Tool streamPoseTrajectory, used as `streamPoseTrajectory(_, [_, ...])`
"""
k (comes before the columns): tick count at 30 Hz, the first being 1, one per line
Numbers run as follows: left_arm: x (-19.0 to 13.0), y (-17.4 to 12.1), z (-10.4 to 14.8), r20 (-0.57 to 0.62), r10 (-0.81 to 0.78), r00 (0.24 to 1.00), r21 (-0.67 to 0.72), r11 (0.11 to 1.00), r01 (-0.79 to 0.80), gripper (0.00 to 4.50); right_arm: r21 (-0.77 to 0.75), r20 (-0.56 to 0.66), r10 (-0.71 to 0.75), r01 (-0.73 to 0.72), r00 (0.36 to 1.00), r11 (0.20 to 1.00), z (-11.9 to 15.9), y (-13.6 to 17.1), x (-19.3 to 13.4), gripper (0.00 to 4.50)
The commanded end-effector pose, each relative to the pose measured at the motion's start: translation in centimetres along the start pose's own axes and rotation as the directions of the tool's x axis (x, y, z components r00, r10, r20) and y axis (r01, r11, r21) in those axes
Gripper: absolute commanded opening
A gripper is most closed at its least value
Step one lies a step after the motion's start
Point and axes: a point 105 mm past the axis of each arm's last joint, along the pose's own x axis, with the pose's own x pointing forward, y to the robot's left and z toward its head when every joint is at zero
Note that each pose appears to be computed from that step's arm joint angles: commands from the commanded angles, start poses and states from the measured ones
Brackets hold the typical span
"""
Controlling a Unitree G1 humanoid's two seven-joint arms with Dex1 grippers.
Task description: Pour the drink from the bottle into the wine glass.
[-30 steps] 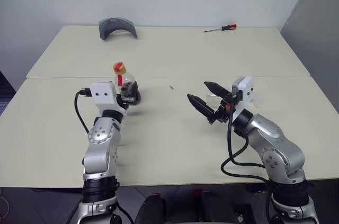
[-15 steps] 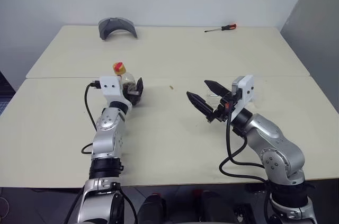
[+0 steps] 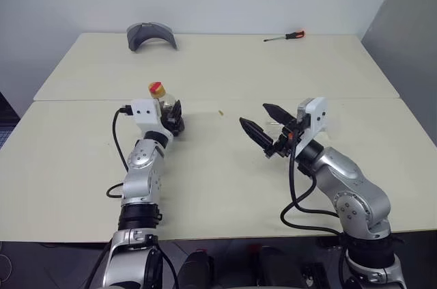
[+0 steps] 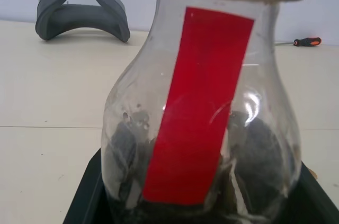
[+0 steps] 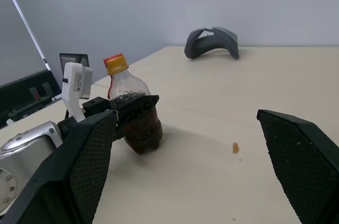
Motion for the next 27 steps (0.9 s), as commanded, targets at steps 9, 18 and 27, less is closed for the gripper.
streamPoseTrajectory(9, [-1.5, -3.2, 2.7, -0.033, -0.282, 0.959, 0.045, 0.958, 0.284, 1.86, -0.041, -0.028, 0.197, -0.199, 0.98, 0.979, 1.3, 1.4, 4.7, 4.5])
streamPoseTrajectory(18, [-0.9, -10.3, 3.2, -0.082, -0.679, 0.729, 0.04, 0.729, 0.683, 1.68, -0.046, -0.01, 0.321, -0.321, 0.947, 0.946, 4.2, 0.9, 7.0, 4.5])
streamPoseTrajectory(27, [-0.5, -13.0, 3.7, -0.091, -0.819, 0.566, 0.058, 0.563, 0.824, 1.53, -0.109, -0.043, 0.261, -0.264, 0.964, 0.958, 4.8, -0.9, 6.5, 4.5])
